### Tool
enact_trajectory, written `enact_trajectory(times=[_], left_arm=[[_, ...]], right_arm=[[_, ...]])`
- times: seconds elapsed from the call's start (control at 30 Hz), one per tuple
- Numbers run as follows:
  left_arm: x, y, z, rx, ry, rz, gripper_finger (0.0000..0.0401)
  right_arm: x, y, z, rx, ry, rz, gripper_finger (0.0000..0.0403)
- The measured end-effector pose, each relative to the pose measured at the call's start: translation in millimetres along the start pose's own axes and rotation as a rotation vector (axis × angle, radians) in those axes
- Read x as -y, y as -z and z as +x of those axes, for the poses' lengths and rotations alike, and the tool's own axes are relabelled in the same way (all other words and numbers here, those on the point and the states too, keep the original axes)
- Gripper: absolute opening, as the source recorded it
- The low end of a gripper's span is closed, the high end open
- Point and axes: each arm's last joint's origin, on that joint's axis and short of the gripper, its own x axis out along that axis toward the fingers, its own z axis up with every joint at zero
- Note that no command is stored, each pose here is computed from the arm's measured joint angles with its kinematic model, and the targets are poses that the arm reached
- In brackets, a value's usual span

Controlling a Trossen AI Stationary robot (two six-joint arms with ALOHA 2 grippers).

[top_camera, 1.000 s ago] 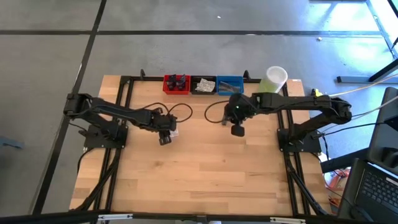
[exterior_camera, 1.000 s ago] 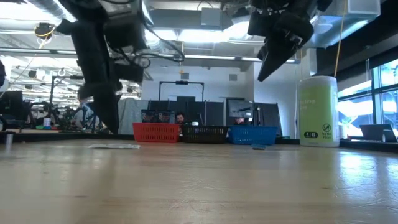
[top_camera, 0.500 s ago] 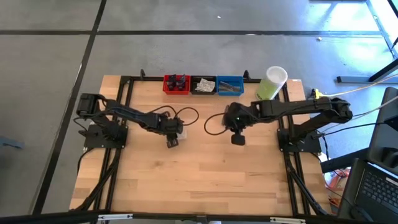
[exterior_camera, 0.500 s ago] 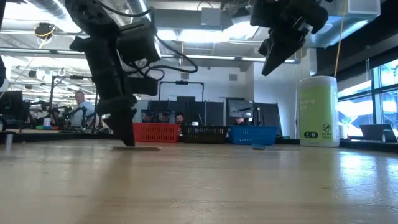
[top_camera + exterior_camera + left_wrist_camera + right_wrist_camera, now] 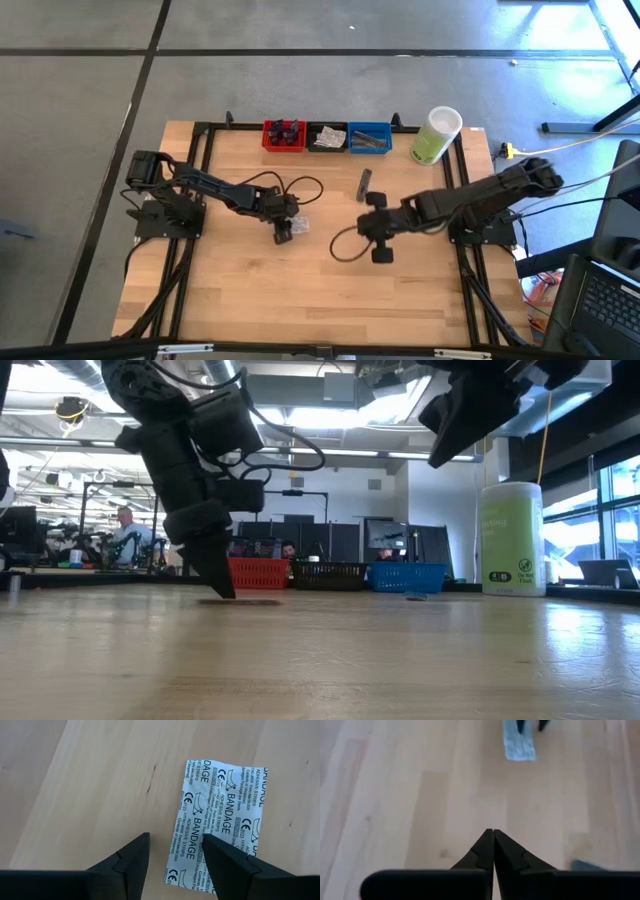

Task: Pick & Place Travel size toiletries
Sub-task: Put the white bandage pack into the black bin

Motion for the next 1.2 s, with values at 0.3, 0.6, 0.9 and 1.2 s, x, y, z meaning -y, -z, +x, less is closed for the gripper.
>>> enact_trajectory(times=[0.3, 0.6, 0.9, 1.2], left_arm=[[8.1, -7.1, 17.2, 0.055, 0.043, -0.018, 0.0182], [25.3, -37.9, 35.2, 0.075, 0.071, 0.043, 0.0182], [37.2, -61.4, 52.7, 0.092, 0.122, 0.069, 0.0182], [40.8, -69.0, 55.2, 0.097, 0.149, 0.062, 0.0182]], right_arm=[[-34.7, 11.7, 27.2, 0.044, 0.010, -0.025, 0.0004], [-58.2, 34.0, 56.7, 0.065, 0.067, -0.066, 0.0011], [-69.4, 43.3, 99.9, 0.032, 0.083, -0.167, 0.0035], [-64.4, 46.7, 113.0, 0.028, 0.234, -0.206, 0.0132]])
